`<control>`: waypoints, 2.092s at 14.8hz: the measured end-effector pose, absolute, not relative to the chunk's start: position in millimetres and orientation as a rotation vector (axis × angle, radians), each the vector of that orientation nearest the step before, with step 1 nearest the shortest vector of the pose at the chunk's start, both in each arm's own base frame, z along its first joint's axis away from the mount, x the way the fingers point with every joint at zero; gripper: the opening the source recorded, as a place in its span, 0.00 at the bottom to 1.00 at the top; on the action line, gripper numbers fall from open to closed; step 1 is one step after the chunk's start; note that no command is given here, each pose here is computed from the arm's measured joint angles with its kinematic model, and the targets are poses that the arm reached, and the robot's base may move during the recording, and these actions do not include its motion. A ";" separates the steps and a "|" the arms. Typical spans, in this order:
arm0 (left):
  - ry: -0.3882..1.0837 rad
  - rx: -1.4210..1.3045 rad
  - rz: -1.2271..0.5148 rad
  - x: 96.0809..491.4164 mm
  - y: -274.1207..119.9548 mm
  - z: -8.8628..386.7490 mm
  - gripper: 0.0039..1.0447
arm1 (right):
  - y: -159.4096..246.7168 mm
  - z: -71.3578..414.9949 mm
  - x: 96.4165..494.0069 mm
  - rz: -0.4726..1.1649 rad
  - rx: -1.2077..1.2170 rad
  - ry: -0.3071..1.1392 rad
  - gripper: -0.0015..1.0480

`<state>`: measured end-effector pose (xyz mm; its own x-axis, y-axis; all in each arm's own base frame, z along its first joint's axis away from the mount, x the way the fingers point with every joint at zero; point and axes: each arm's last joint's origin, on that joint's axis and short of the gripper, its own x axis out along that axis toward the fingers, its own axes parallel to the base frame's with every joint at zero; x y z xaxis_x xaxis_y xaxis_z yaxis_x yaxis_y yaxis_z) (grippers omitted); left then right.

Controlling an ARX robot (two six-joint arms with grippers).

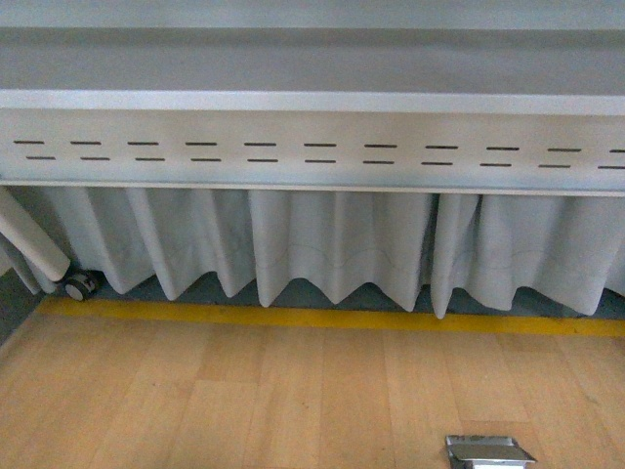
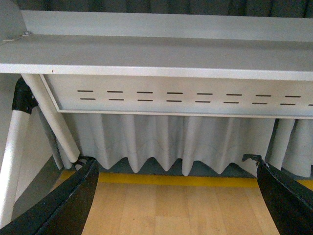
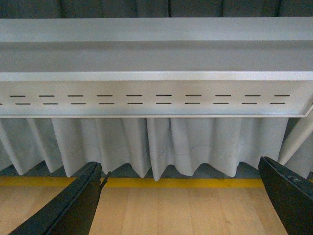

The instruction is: Open oven

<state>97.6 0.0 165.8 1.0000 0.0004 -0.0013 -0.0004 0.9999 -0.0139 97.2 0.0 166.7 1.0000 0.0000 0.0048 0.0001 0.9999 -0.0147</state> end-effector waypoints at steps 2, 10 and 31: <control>0.001 -0.014 0.000 97.6 0.0 165.8 0.94 | 0.0 166.7 97.2 0.000 -0.015 -0.005 0.94; 0.001 -0.014 0.000 97.6 0.0 165.8 0.94 | 0.0 166.7 97.2 0.000 -0.015 -0.005 0.94; 0.001 -0.014 0.000 97.6 0.0 165.8 0.94 | 0.0 166.7 97.2 0.000 -0.015 -0.005 0.94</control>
<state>97.6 0.0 165.8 1.0000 0.0004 -0.0013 -0.0004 0.9999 -0.0139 97.2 0.0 166.7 1.0000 0.0000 0.0048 0.0001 0.9999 -0.0147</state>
